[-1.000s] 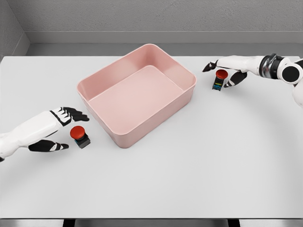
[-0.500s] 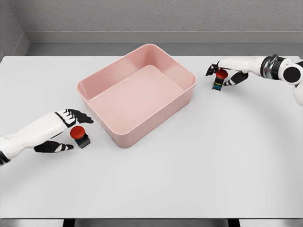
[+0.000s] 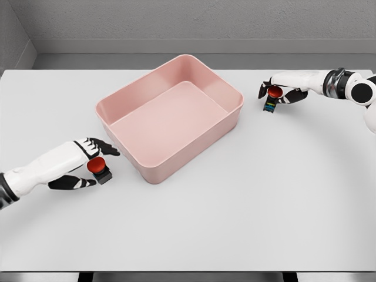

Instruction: Put the industrial switch in the basket with both arms

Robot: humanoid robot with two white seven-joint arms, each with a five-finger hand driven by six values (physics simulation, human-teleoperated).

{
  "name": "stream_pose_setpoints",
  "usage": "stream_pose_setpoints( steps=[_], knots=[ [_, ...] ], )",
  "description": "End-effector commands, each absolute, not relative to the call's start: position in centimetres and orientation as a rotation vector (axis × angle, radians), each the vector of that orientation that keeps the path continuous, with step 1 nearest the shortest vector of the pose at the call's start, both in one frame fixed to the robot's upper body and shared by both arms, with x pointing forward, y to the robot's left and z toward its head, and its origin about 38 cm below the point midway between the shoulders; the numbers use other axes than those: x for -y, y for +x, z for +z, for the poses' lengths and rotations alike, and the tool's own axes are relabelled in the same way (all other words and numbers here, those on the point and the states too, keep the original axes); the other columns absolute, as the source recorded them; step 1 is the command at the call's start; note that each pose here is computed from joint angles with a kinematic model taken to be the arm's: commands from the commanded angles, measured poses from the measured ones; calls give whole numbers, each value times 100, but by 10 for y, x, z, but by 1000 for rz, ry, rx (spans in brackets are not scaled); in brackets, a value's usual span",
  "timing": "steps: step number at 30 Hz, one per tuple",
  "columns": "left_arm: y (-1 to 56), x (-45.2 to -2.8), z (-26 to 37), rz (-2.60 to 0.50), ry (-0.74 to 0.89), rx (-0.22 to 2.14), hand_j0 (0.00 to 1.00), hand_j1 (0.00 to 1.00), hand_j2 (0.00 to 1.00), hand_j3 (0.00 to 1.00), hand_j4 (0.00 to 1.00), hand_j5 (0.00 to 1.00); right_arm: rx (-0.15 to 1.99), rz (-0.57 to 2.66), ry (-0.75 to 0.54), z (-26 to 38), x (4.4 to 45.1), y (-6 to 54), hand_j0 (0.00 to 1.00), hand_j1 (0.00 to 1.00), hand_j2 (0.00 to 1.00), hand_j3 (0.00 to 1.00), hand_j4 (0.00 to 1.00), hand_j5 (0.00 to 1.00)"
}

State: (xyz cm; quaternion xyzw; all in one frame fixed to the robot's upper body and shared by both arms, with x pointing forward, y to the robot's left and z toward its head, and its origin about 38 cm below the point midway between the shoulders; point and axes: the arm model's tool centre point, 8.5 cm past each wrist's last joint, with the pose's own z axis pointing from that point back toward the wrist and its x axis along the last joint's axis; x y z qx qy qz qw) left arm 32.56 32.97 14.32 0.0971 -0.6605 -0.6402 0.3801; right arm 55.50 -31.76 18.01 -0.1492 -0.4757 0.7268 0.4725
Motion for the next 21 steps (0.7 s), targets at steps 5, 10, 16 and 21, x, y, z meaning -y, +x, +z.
stream_pose_setpoints(
  steps=[5, 10, 16, 21],
  knots=[
    [326, -331, 141, -1623, 245, 1681, 79, 79, 79, 79, 79, 79, 1174, 1775, -365, 182, 317, 555, 56, 56, 56, 56, 56, 56],
    [327, -335, 138, -1618, 251, 1668, 77, 77, 77, 77, 77, 77, 1193, 1801, -370, 192, 313, 555, 56, 56, 56, 56, 56, 56],
    [327, -337, 136, -1614, 252, 1660, 76, 76, 76, 76, 76, 76, 1190, 1803, -373, 194, 315, 555, 54, 54, 54, 54, 54, 54],
    [327, -336, 136, -1621, 255, 1658, 71, 71, 71, 71, 71, 71, 1204, 1832, -390, 205, 315, 553, 54, 54, 54, 54, 54, 54]
  ],
)
